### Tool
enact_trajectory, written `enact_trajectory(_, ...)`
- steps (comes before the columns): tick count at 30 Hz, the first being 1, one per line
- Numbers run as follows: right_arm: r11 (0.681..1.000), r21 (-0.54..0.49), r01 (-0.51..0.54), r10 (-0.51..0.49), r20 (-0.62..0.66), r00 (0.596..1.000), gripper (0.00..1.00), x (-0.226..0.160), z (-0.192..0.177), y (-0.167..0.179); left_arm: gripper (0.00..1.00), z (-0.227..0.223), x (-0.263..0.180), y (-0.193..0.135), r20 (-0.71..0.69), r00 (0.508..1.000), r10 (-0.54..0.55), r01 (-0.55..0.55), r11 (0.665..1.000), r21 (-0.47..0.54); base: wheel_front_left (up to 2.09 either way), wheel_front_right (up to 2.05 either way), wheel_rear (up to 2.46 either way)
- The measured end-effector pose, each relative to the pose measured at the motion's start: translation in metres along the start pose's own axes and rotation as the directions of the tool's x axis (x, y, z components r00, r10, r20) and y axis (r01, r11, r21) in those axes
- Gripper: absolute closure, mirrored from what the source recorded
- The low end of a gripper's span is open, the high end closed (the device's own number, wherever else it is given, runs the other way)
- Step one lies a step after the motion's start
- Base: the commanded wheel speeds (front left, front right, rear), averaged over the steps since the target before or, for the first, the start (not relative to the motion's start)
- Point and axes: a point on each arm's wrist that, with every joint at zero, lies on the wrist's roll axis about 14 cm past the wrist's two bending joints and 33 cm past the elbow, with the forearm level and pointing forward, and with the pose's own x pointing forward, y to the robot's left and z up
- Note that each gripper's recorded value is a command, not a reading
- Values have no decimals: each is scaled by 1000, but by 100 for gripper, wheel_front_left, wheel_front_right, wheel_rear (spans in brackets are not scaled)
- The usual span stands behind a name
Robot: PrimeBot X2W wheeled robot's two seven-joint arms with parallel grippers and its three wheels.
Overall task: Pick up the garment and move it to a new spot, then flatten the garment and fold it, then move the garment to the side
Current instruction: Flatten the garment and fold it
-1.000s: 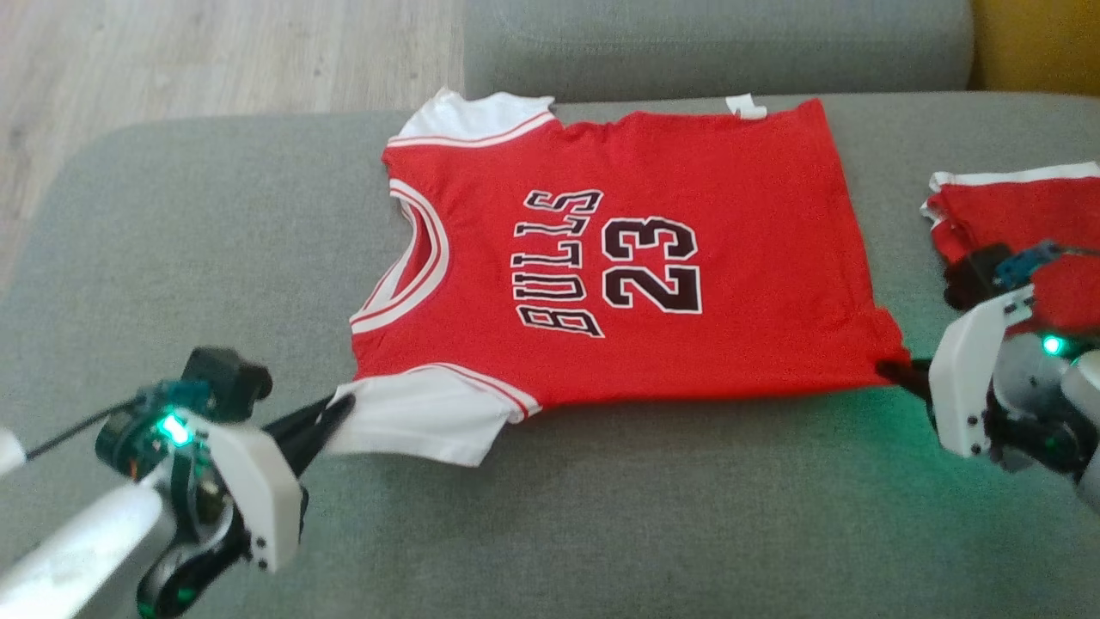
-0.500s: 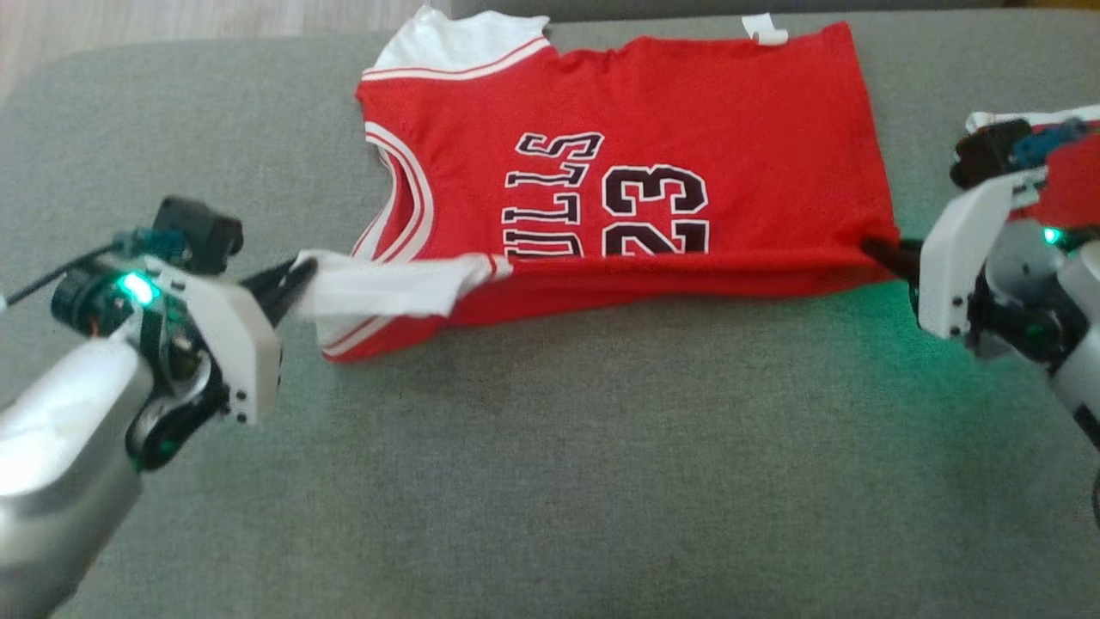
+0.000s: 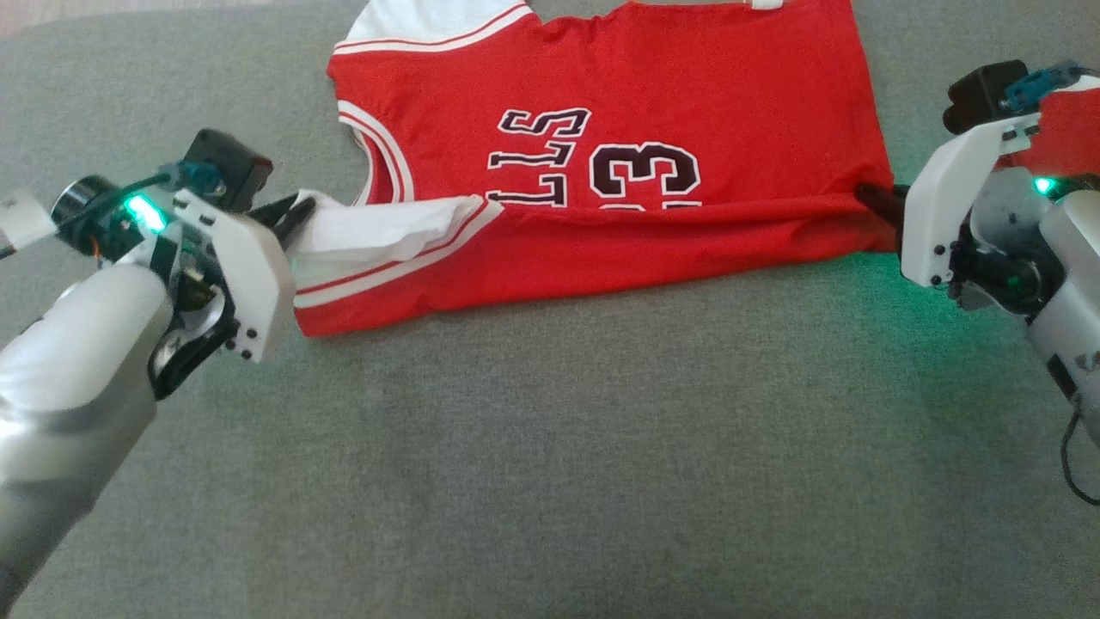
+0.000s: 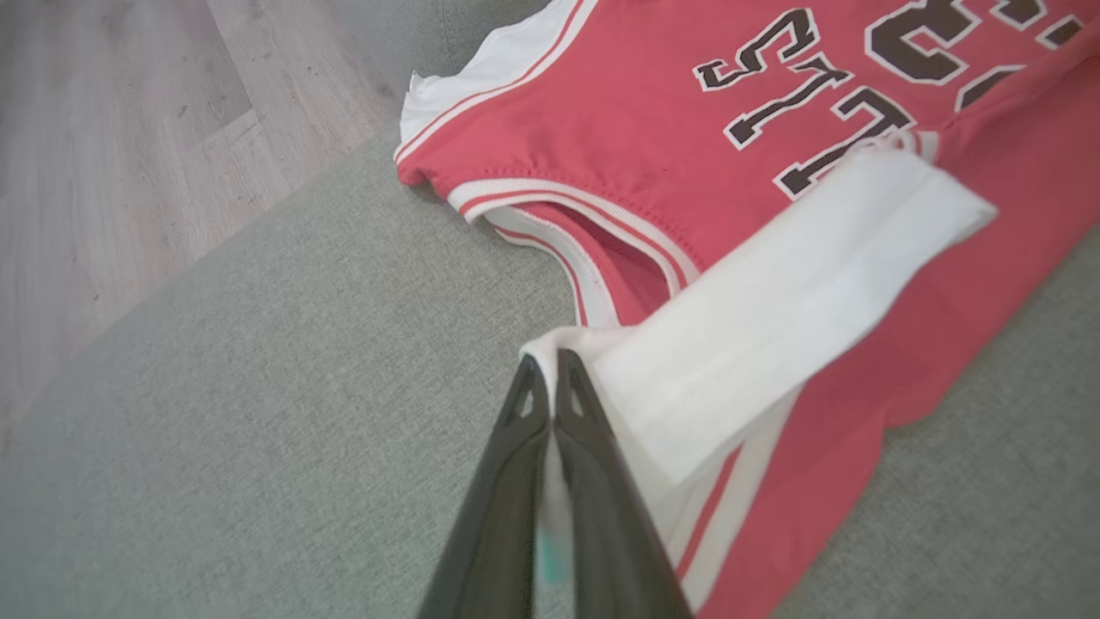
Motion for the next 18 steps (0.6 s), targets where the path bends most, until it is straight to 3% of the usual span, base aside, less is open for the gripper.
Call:
enact_trajectory(4, 1000, -7, 15, -14, 20, 1000, 100, 4, 3, -3, 100, 10, 9, 1, 25, 1000, 2, -3, 1000, 24, 0, 0, 0)
enact_trajectory(5, 1000, -12, 23, -23, 35, 999, 73, 5, 6, -4, 100, 14, 11, 2, 40, 999, 4, -4, 1000, 18, 0, 0, 0)
enact_trajectory(6, 999, -14, 33, -32, 62, 998, 10, 6, 10, -6, 90, 18, 14, 2, 51, 999, 4, -5, 1000, 9, 0, 0, 0)
enact_trajectory(7, 999, -11, 44, -42, 91, 995, 0, 7, 15, -9, 0, 22, 16, 3, 70, 998, 8, -8, 1000, -1, 0, 0, 0)
enact_trajectory(11, 997, -13, 79, -75, 180, 981, 0, 9, 31, -15, 0, 46, 21, 20, 205, 974, 100, -90, 994, -56, 0, 0, 0)
enact_trajectory(13, 996, -3, 92, -88, 258, 962, 0, 6, 44, -17, 0, 66, 17, 32, 311, 935, 172, -152, 985, -87, 0, 0, 0)
enact_trajectory(15, 995, 24, 98, -100, 371, 923, 0, -2, 64, -19, 0, 92, 6, 44, 434, 866, 247, -200, 968, -152, 0, 0, 0)
enact_trajectory(18, 994, 59, 88, -106, 556, 824, 0, -23, 99, -15, 0, 123, -15, 54, 565, 753, 337, -214, 938, -274, 0, 0, 0)
